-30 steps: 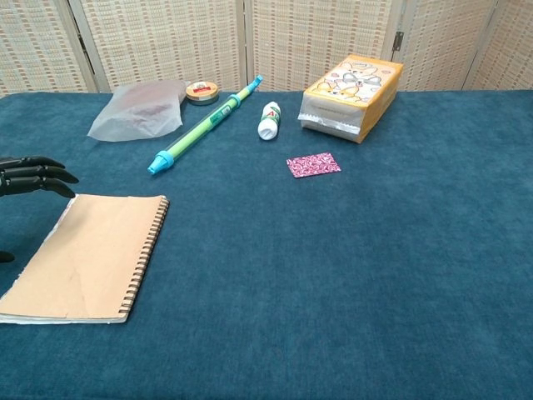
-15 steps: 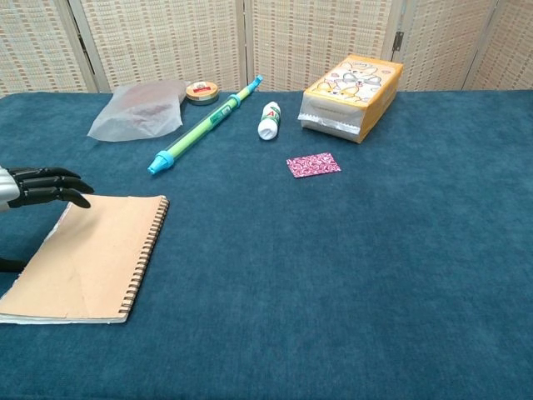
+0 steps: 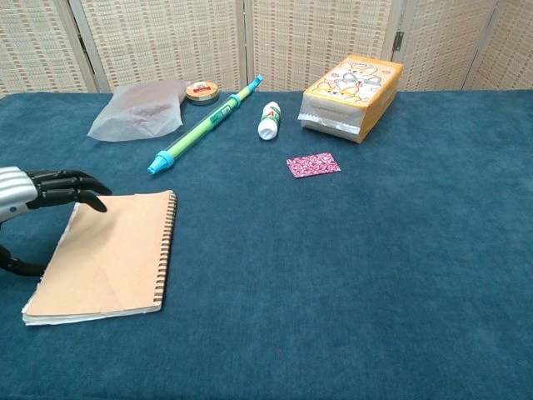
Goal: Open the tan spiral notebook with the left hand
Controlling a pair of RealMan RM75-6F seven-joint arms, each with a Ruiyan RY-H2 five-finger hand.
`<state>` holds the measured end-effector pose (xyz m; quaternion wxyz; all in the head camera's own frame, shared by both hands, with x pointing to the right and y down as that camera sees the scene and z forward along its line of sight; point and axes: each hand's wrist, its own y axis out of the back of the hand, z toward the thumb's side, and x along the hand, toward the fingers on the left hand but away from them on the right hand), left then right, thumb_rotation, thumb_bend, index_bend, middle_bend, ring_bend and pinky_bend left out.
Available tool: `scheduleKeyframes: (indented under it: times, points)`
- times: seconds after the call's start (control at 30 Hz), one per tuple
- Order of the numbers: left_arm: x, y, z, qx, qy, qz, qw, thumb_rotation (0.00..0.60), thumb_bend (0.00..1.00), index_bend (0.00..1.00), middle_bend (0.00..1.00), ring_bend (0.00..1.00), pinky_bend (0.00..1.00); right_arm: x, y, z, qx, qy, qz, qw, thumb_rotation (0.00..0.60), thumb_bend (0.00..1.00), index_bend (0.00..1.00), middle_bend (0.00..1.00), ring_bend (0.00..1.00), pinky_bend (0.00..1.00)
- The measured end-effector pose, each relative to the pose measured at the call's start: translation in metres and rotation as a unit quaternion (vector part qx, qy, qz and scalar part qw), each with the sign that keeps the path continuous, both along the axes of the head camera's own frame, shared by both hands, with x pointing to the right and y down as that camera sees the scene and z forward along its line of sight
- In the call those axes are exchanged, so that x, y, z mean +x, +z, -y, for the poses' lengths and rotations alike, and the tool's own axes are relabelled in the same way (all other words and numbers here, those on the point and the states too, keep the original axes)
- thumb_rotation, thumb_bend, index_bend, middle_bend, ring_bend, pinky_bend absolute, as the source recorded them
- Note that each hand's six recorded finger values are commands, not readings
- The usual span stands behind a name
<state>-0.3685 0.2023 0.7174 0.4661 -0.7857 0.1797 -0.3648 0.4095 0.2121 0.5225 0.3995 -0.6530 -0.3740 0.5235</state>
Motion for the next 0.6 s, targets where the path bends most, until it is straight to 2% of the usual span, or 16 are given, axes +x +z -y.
scheduleKeyframes:
  times: [0.13,0.4,0.6]
  points:
    - [0.003,0.002,0.0,-0.003,-0.008,-0.005,0.9999,0.6,0.17,0.27,0.18,0.14,0.26,0.0,-0.001,0.0,0.002,0.002,0.0,1.0,0.6,0.13,0.17,0.17,0.13,0.22]
    - [0.007,0.004,0.003,-0.005,-0.029,-0.019,0.9994,0.6,0.37,0.29,0.19,0.14,0.26,0.0,-0.001,0.0,0.003,0.004,-0.001,1.0,0.6,0.12,0.17,0.17,0.13,0.22]
    - [0.012,0.004,0.004,-0.007,-0.032,-0.03,0.999,0.6,0.4,0.29,0.19,0.14,0.26,0.001,-0.002,0.0,0.004,0.005,0.0,1.0,0.6,0.12,0.17,0.17,0.13,0.22]
